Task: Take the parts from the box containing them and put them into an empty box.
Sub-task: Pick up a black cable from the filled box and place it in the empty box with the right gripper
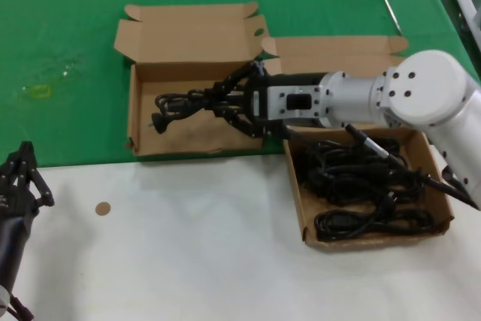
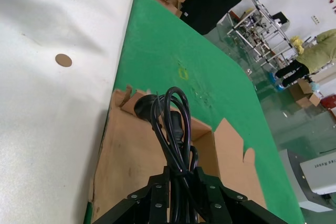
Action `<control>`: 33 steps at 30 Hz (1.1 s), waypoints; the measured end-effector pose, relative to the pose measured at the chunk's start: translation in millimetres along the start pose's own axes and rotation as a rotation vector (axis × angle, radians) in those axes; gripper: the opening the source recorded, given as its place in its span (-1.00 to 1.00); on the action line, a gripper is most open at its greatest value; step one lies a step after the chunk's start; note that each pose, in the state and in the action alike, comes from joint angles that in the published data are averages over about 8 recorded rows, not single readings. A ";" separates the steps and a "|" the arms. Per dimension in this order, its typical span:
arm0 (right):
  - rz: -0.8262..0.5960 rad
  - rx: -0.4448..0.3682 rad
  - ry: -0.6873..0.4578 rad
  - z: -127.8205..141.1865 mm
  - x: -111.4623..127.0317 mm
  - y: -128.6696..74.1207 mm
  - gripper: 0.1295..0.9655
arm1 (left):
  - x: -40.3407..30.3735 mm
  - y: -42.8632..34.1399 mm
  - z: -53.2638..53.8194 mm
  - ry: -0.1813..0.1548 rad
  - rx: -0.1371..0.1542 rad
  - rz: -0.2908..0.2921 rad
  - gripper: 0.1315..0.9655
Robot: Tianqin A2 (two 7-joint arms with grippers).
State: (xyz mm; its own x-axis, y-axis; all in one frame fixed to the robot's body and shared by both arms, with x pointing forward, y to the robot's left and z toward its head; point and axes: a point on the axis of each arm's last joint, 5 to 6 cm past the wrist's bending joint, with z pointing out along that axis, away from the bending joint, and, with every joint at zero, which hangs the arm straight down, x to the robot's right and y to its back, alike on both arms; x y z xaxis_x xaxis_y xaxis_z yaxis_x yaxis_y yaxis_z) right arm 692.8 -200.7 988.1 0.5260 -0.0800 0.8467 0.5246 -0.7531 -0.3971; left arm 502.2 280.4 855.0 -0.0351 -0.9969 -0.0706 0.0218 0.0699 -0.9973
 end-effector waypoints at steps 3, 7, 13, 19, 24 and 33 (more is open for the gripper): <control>-0.001 -0.001 -0.002 5.4 -2.3 0.0 -0.75 | 0.0 0.0 0.0 0.000 0.000 0.000 -0.95; -0.005 0.001 -0.005 12.1 -4.9 -0.3 -0.75 | 0.0 0.0 0.0 0.000 0.000 0.000 -0.95; -0.015 0.003 -0.002 20.8 -5.8 -0.7 -0.75 | 0.0 0.0 0.0 0.000 0.000 0.000 -0.95; -0.028 -0.008 -0.001 27.0 -6.1 2.2 -0.70 | 0.0 0.0 0.0 0.000 0.000 0.000 -0.95; -0.032 -0.019 -0.003 29.5 -6.7 6.1 -0.64 | 0.0 0.0 0.0 0.000 0.000 0.000 -0.95; -0.037 -0.031 -0.004 30.9 -5.4 11.2 -0.37 | 0.0 0.0 0.0 0.000 0.000 0.000 -0.95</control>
State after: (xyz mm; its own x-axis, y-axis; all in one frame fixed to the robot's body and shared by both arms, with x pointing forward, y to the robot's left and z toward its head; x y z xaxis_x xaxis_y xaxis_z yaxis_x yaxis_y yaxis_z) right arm 716.5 -188.6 968.2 0.5092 -0.0497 0.8592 0.5227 -0.7753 -0.3546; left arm 502.2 280.4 855.0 -0.0351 -0.9969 -0.0706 0.0218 0.0699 -0.9973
